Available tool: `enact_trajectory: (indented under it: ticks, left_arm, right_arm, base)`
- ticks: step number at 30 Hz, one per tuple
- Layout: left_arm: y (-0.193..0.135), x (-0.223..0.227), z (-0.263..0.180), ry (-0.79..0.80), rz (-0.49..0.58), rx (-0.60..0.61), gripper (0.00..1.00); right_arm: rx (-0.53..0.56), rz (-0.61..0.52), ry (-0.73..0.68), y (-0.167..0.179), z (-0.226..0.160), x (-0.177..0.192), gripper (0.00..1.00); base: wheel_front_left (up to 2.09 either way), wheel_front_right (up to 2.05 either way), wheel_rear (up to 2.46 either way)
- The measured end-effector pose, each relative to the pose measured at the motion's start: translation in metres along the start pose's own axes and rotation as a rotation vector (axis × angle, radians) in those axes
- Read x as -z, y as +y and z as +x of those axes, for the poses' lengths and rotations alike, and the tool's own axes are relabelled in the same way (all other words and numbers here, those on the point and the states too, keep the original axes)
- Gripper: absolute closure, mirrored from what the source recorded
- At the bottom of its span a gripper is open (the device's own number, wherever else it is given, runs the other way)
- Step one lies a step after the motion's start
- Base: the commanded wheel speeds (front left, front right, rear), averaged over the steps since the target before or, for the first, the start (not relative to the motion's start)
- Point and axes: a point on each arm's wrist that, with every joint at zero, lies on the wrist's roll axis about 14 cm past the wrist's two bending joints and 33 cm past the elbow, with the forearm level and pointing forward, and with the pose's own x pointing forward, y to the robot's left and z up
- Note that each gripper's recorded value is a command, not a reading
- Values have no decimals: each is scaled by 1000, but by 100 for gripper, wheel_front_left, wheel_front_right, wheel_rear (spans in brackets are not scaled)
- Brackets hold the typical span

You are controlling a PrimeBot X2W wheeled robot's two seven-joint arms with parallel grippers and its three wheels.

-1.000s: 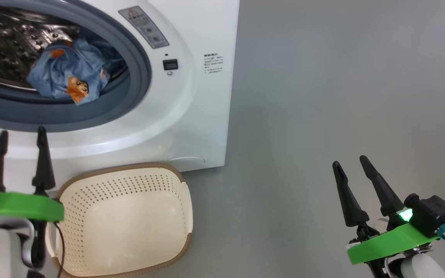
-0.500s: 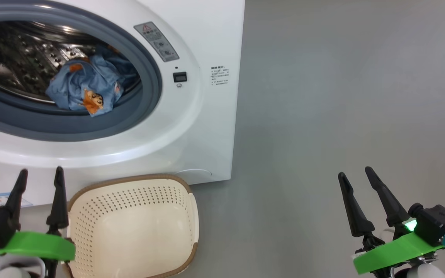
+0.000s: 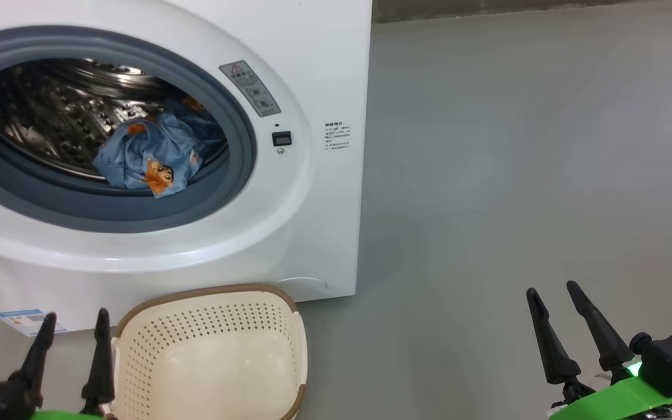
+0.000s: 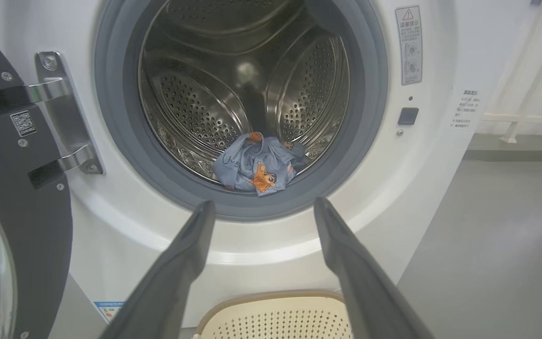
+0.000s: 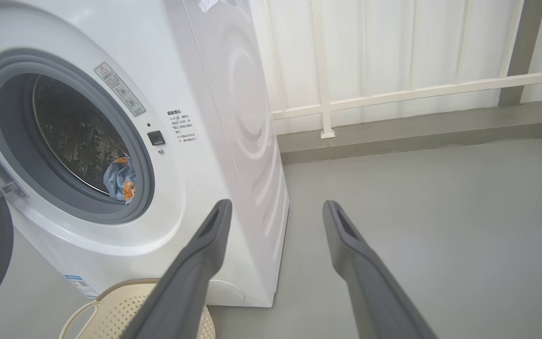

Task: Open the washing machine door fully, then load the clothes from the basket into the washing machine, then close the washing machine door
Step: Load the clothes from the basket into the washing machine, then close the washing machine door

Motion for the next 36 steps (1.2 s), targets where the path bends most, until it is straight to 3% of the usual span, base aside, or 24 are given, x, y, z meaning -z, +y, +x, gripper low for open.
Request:
enact_trajectory:
  ticks: [15,36]
  left_arm:
    - [4,3,-39,2,-1,-24,0]
    - [3,-1,-44,-11,0,-22,0]
  right_arm:
    - [-2,4,-11,2,-8,-3,0]
    - [-1,4,-9,2,-11,-3,0]
  base:
    - [0,0,0]
    - [0,0,0]
